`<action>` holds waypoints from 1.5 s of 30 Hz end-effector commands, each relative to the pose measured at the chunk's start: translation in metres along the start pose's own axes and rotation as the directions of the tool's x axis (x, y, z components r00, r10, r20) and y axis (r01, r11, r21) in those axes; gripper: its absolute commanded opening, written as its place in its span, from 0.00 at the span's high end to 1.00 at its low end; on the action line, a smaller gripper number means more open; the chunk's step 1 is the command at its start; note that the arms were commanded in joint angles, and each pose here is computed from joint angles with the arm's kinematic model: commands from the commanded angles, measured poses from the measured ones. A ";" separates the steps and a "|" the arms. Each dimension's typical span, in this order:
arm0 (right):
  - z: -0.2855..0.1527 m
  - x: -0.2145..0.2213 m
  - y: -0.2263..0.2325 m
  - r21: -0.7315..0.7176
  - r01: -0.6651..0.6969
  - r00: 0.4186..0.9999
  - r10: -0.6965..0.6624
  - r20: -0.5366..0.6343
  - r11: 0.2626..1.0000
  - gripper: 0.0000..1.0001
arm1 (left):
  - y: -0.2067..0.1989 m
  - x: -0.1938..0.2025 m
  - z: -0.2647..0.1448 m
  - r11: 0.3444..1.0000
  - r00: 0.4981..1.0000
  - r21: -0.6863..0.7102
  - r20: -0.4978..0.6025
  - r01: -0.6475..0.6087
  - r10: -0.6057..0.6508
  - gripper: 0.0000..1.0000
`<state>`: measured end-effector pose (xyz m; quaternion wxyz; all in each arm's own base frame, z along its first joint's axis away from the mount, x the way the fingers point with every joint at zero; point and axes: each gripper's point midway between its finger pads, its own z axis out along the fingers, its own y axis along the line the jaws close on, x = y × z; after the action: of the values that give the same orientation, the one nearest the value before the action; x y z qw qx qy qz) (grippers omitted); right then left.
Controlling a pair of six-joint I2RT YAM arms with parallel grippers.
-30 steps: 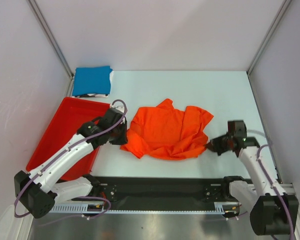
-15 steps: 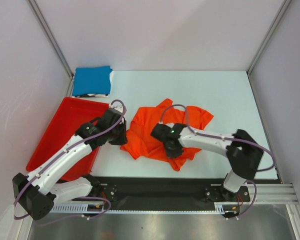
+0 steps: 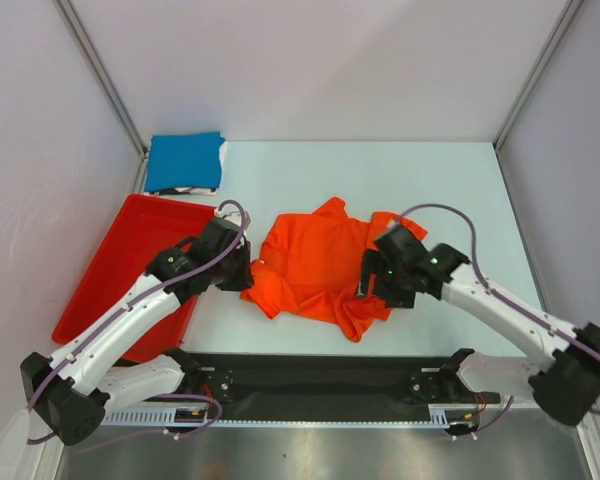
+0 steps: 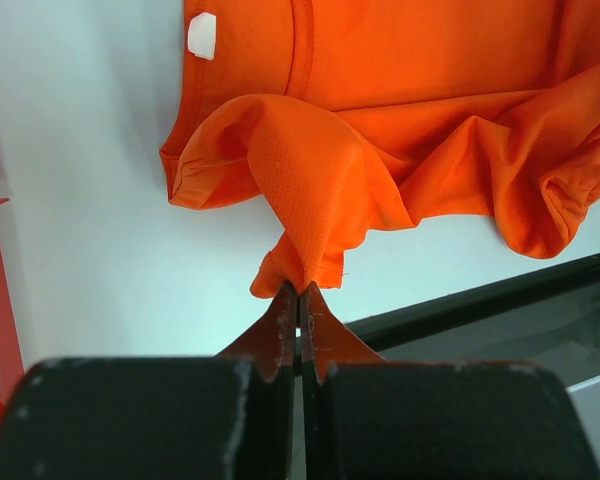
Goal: Fold and stack the t-shirts
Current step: Flatten the tshirt out
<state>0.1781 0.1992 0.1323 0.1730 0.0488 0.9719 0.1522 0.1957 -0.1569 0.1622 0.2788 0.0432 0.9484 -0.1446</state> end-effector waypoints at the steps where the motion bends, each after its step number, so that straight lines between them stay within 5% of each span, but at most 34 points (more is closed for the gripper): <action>1: 0.003 0.026 0.006 -0.155 -0.314 0.945 0.293 -0.146 0.937 0.16 | -0.006 -0.003 -0.002 1.000 1.000 0.024 0.012 0.013 -0.014 1.00; 3: 0.003 0.013 -0.003 -0.166 -0.409 0.912 0.396 -0.106 0.897 0.18 | -0.006 -0.004 -0.002 1.000 1.000 0.022 0.008 0.007 -0.007 1.00; 7: 0.003 -0.012 -0.006 -0.193 -0.280 0.959 0.282 -0.014 0.941 0.30 | -0.007 -0.007 -0.003 1.000 1.000 0.019 0.013 0.000 0.000 1.00; 10: 0.007 -0.015 0.007 -0.211 -0.190 0.982 0.188 -0.030 0.959 0.57 | -0.007 -0.006 -0.004 1.000 1.000 0.023 0.013 0.004 -0.005 1.00; 11: 0.008 -0.013 0.014 -0.241 -0.140 0.990 0.135 -0.037 0.960 0.58 | -0.006 -0.005 -0.003 1.000 1.000 0.021 0.014 0.006 -0.006 1.00; 13: 0.006 -0.009 0.031 -0.277 -0.042 0.999 0.037 -0.021 0.960 0.57 | -0.005 -0.005 -0.004 1.000 1.000 0.021 0.023 0.009 -0.010 1.00; 15: 0.011 -0.005 0.036 -0.266 0.100 0.995 -0.101 0.008 0.959 0.40 | -0.005 -0.004 -0.004 1.000 1.000 0.019 0.022 0.012 -0.013 1.00; 17: 0.011 0.002 0.043 -0.253 0.230 0.973 -0.231 0.023 0.940 0.34 | -0.005 -0.004 -0.005 1.000 1.000 0.022 0.026 0.016 -0.016 1.00; 21: 0.023 -0.005 0.028 -0.072 0.520 0.854 -0.518 0.047 0.851 0.36 | -0.006 -0.005 -0.004 0.999 0.999 0.029 0.027 0.017 -0.018 1.00; 24: 0.021 -0.004 0.033 -0.075 0.658 0.753 -0.655 0.061 0.749 0.41 | -0.007 -0.005 -0.004 0.999 1.000 0.029 0.025 0.016 -0.016 1.00; 28: 0.028 -0.004 0.029 -0.084 0.756 0.653 -0.756 0.039 0.649 0.49 | -0.007 -0.005 -0.003 0.999 1.000 0.032 0.023 0.017 -0.018 1.00; 33: 0.037 0.004 0.033 -0.129 0.816 0.568 -0.823 -0.001 0.563 0.47 | -0.010 -0.006 -0.001 0.999 1.000 0.040 0.018 0.014 -0.015 1.00; 45: 0.054 0.011 0.025 -0.137 0.843 0.519 -0.853 -0.053 0.521 0.48 | -0.010 -0.009 0.000 0.999 1.000 0.033 0.019 0.014 -0.015 1.00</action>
<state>0.1835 0.2349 0.0844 0.1653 -0.4317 0.8817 0.0946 0.1957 -0.1584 0.1590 0.2719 0.0450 0.9505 -0.1432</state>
